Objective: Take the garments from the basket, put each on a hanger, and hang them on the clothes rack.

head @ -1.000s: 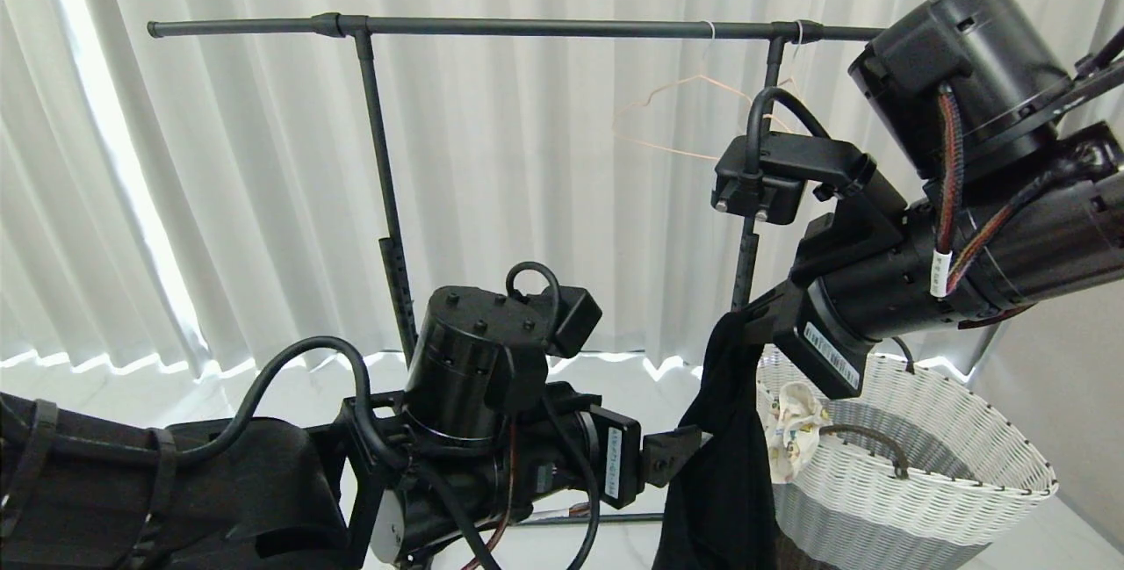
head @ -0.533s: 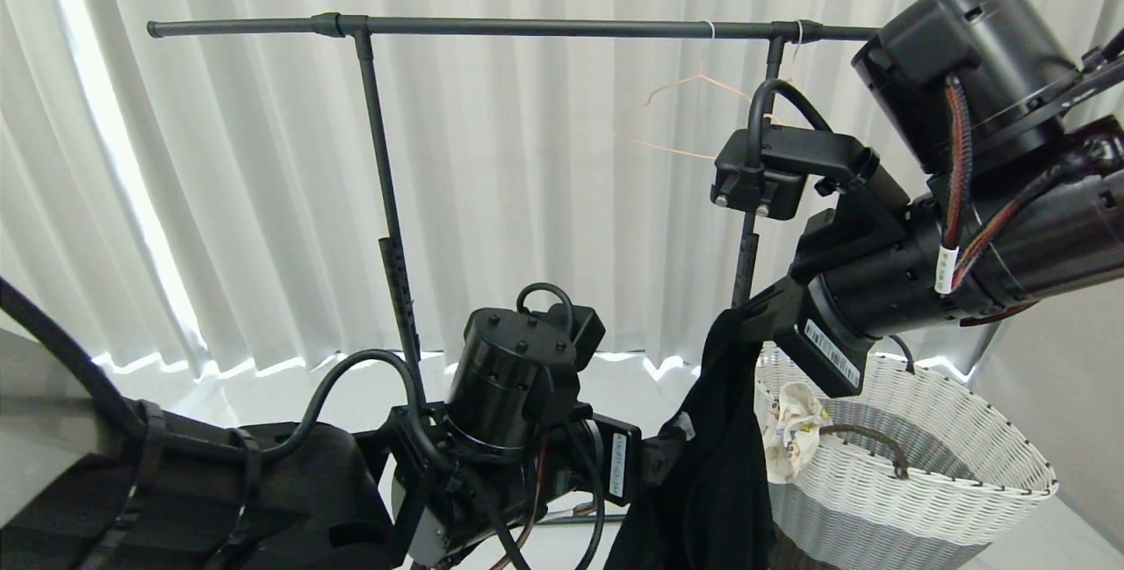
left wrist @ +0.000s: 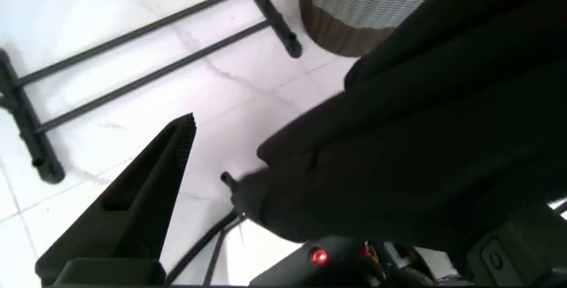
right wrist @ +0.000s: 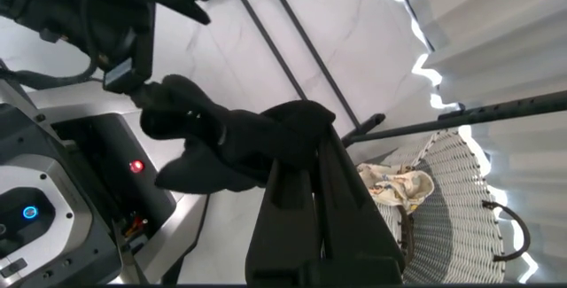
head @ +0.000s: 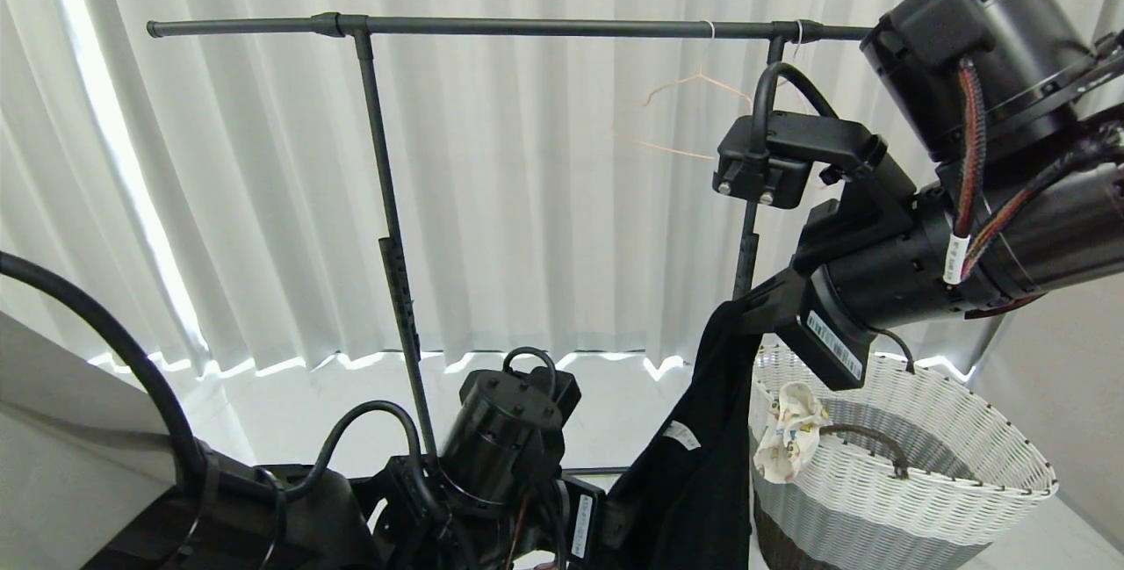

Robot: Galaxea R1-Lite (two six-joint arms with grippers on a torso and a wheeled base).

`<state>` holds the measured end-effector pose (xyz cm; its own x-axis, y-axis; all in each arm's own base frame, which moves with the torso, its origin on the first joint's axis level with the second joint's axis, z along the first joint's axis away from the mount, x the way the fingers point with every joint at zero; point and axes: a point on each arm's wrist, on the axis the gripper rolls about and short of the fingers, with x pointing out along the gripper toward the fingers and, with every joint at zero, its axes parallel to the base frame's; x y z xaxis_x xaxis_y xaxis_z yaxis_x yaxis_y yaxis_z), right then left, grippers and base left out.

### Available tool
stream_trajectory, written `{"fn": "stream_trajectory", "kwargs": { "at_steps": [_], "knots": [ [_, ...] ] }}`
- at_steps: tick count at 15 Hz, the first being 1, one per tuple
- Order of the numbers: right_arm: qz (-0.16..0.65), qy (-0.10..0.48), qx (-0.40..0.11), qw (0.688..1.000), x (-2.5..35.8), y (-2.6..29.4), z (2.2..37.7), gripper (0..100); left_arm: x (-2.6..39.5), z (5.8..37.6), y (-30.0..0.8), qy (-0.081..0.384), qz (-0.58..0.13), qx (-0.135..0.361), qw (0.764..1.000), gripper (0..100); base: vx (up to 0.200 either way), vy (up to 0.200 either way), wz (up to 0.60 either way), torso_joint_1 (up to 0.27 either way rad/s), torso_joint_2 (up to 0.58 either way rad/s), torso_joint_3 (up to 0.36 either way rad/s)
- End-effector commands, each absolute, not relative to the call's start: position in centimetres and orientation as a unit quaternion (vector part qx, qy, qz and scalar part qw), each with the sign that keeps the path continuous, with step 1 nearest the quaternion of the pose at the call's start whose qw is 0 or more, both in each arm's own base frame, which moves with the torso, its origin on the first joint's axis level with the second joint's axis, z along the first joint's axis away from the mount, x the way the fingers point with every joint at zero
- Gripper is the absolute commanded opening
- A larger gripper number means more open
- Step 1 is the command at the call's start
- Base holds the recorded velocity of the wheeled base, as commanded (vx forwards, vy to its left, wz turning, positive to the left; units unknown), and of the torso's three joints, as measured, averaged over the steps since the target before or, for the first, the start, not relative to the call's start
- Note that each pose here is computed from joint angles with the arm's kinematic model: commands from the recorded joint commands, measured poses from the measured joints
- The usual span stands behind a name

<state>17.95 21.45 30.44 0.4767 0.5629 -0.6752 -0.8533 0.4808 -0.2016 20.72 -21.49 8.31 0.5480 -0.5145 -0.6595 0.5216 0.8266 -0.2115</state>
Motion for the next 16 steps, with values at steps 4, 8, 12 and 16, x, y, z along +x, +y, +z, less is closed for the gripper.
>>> {"fn": "stream_trajectory", "kwargs": {
  "at_steps": [4,8,12,16],
  "knots": [
    [0.432,0.273,-0.268,0.816,17.8,21.3,30.4,0,19.5,8.5,-19.8,0.372,-0.274,0.013,0.887,0,0.000,0.000,0.00,0.000,0.00,0.000],
    [0.416,0.330,-0.250,0.809,17.7,21.2,28.1,0,19.3,12.0,-17.7,0.296,-0.226,0.025,0.928,0,0.000,0.000,0.00,0.000,0.00,0.000],
    [0.409,0.351,-0.241,0.807,16.7,20.0,27.3,0,17.3,19.1,-12.3,0.234,-0.291,0.089,0.923,0,0.000,0.000,0.00,0.000,0.00,0.000],
    [0.406,0.304,-0.224,0.832,15.1,17.8,30.0,0,17.9,29.9,-12.7,0.185,-0.325,0.076,0.924,0,0.000,0.000,0.00,0.000,0.00,0.000]
  ]
}}
